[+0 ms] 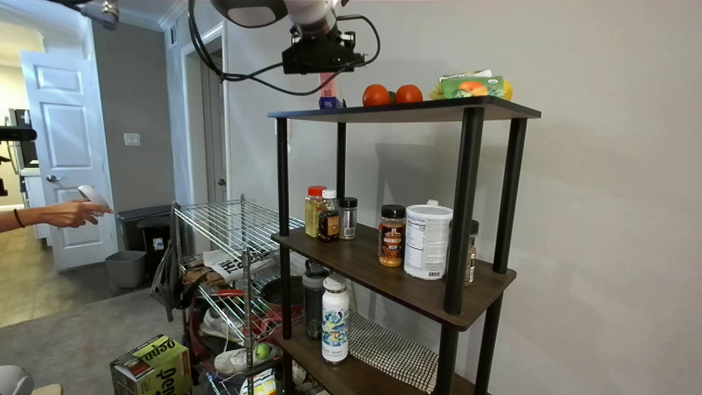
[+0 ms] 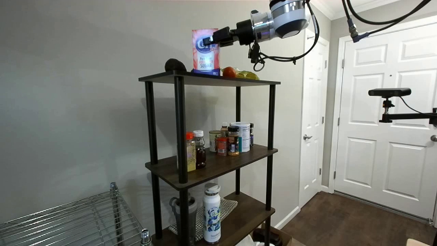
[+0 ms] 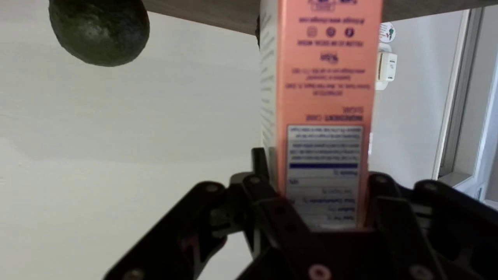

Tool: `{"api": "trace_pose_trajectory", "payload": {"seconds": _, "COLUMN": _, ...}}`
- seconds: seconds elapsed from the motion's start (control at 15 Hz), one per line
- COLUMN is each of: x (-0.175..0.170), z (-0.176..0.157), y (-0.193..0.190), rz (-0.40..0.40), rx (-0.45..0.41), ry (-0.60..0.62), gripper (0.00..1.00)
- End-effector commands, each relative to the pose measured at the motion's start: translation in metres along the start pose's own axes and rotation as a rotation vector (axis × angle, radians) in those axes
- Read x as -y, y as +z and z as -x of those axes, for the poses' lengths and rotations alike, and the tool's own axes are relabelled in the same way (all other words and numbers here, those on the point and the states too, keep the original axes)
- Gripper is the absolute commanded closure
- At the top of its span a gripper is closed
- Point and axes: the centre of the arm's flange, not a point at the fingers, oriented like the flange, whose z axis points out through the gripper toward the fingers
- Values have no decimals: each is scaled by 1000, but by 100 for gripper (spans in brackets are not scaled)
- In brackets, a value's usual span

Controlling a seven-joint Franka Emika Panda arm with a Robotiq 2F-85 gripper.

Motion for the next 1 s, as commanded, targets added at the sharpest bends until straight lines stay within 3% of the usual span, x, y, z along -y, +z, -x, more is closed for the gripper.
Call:
{"api": "trace_pose_trajectory", "payload": {"seconds": 0.0, "x": 0, "z": -1, "y": -1, "rz": 2, "rx": -2, "ry": -1, "gripper": 46}}
{"api": "trace_pose_trajectory", "payload": {"seconds": 0.13, "x": 0, "z": -4, "y": -1, "rz": 3, "rx": -6, "ry": -4, "gripper": 36}}
{"api": "trace_pose_trajectory", "payload": {"seconds": 0.93, "x": 0, "z": -4, "y": -2, "rz": 4, "rx": -7, "ry": -5, "gripper": 35}}
